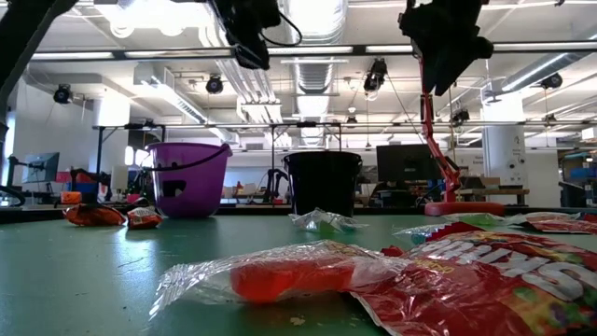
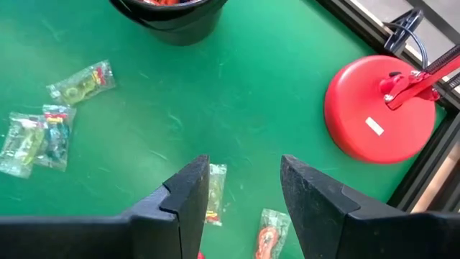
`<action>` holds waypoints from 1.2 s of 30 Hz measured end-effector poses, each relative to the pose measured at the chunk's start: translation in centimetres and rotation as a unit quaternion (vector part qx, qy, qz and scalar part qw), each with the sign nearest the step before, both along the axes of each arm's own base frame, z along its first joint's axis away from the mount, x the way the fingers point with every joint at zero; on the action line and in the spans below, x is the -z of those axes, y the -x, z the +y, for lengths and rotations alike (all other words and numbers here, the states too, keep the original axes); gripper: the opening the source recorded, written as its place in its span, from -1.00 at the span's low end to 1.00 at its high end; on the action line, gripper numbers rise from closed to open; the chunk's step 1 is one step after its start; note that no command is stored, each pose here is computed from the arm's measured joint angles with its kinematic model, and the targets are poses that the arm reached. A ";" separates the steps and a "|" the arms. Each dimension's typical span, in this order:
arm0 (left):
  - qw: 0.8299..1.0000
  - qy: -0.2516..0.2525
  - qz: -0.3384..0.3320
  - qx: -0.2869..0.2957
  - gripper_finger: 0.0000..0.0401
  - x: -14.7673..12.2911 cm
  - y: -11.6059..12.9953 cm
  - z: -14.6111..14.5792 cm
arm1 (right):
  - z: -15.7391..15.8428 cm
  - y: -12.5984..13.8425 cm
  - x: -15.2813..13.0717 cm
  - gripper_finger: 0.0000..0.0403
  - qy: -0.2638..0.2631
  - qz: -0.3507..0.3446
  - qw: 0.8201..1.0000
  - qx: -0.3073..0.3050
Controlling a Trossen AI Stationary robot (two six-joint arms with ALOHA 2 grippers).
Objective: Sort candy
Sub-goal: Put the green gummy into the black bucket
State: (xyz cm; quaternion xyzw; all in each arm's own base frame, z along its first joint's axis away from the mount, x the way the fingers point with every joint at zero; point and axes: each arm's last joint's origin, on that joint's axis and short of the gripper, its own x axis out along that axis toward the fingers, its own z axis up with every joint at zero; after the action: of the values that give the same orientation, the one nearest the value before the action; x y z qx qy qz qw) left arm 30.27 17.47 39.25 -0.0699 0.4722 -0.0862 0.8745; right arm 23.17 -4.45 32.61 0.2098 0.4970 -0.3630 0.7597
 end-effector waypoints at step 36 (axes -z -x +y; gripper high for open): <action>0.981 0.093 0.170 -0.027 -0.44 7.9 10.0 -16.2 | -0.2 -1.1 0.3 -0.18 0.002 -0.057 0.998 0.018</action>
State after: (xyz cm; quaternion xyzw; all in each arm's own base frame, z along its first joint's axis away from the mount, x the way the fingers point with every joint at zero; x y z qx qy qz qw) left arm 20.30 1.29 31.37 -0.1770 0.6019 -0.0931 0.7731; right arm 24.25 -4.62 32.32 0.2378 0.4487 -0.3650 0.7803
